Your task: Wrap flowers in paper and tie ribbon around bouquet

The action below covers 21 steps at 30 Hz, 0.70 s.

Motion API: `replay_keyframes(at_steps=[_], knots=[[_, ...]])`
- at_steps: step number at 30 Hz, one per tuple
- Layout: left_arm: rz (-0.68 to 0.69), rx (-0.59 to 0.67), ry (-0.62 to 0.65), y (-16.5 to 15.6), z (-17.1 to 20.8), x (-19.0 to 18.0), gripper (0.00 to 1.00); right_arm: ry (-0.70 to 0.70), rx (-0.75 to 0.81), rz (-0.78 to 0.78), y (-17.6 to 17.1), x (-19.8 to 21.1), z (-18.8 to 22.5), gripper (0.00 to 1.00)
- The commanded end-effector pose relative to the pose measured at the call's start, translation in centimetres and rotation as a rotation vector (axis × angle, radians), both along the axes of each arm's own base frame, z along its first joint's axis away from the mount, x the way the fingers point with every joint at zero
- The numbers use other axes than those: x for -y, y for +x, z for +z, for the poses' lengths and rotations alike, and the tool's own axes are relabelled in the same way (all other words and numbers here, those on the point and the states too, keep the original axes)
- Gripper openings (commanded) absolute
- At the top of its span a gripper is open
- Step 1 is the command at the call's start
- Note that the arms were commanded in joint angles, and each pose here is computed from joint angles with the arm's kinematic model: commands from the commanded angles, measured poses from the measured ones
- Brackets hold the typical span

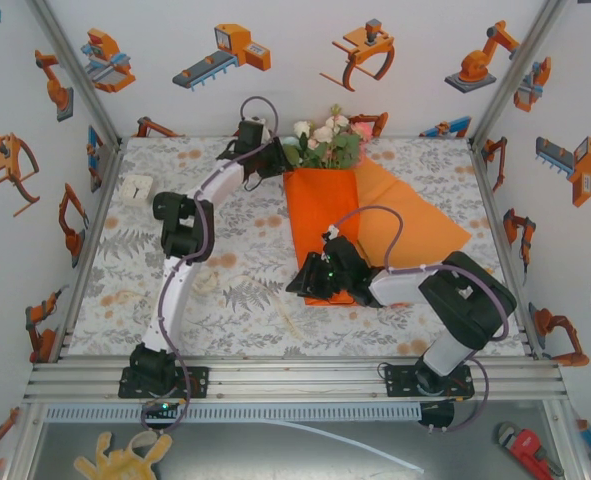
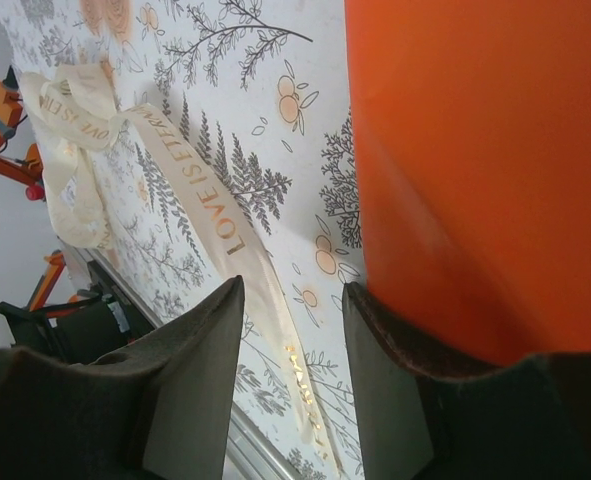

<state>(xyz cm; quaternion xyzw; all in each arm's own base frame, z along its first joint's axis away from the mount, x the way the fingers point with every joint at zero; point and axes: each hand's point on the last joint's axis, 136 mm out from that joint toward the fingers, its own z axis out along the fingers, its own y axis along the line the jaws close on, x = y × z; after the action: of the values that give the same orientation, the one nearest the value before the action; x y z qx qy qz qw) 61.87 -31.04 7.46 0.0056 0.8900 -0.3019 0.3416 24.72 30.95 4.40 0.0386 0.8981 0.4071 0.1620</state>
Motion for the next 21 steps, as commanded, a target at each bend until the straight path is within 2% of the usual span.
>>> replay_keyframes(at_steps=[1, 6, 10, 13, 17, 21], knots=[[-0.081, 0.127, -0.021, -1.7, 9.7, -0.1, 0.50, -0.002, 0.046, 0.025, 0.3, -0.5, 2.5, 0.48], [-0.079, 0.206, -0.042, -6.0, 13.8, -0.9, 0.55, 0.020, 0.164, 0.000, 2.9, -0.3, 7.7, 0.57], [-0.052, 0.200, -0.033, -9.8, 13.0, -1.6, 0.55, 0.036, 0.219, -0.139, 8.6, 3.1, 11.2, 0.59], [-0.047, 0.181, 0.001, -12.3, 11.6, -1.6, 0.56, -0.020, 0.240, -0.201, 12.9, 6.0, 12.4, 0.59], [-0.075, 0.141, 0.009, -13.4, 9.4, -0.8, 0.56, -0.129, 0.193, -0.303, 17.5, 10.6, 8.8, 0.58], [-0.094, 0.118, 0.032, -13.2, 7.6, 0.2, 0.56, -0.219, 0.202, -0.293, 19.7, 12.4, 5.6, 0.57]])
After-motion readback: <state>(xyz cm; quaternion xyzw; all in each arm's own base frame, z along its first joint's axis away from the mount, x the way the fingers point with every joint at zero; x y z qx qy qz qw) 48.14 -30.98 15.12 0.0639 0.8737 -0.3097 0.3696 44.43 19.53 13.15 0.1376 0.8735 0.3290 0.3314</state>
